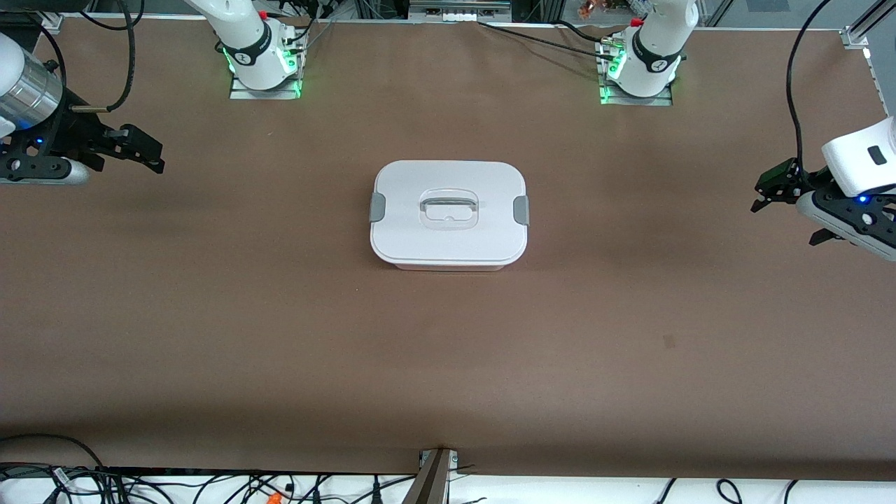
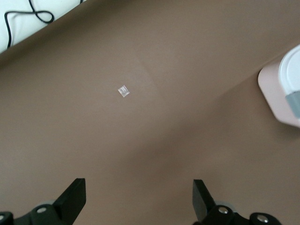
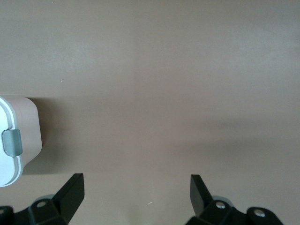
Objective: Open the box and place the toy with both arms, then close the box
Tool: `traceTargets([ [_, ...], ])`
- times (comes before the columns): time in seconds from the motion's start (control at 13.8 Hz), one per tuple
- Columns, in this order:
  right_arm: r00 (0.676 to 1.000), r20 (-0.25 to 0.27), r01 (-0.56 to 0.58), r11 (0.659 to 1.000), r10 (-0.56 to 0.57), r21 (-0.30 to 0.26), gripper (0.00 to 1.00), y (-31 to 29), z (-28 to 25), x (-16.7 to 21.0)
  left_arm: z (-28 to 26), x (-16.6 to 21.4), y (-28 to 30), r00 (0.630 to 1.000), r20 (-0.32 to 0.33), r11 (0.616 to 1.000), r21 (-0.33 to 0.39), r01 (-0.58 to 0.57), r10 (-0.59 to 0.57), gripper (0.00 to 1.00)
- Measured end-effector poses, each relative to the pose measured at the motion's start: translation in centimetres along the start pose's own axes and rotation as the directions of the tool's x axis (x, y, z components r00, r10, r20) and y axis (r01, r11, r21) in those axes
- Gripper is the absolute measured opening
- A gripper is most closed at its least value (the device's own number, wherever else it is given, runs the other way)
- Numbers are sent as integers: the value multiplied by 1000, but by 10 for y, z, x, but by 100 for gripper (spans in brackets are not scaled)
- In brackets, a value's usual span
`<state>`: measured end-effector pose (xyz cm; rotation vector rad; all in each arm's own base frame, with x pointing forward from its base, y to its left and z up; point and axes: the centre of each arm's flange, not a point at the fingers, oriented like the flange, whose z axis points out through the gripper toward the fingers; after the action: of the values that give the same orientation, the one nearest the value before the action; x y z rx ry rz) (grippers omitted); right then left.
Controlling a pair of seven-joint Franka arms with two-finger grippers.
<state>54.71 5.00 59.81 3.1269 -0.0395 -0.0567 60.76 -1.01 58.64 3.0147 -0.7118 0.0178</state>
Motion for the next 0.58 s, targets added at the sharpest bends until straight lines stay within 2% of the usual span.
traceTargets([
  [0.29,1000,1,0,1000,0,0,100,0,0,0,0,-12,20,978,33,979,32,204,-205,100],
  [0.58,1000,2,-1,1000,1,0,100,0,0,0,-1,-36,34,964,41,964,48,261,-263,100],
])
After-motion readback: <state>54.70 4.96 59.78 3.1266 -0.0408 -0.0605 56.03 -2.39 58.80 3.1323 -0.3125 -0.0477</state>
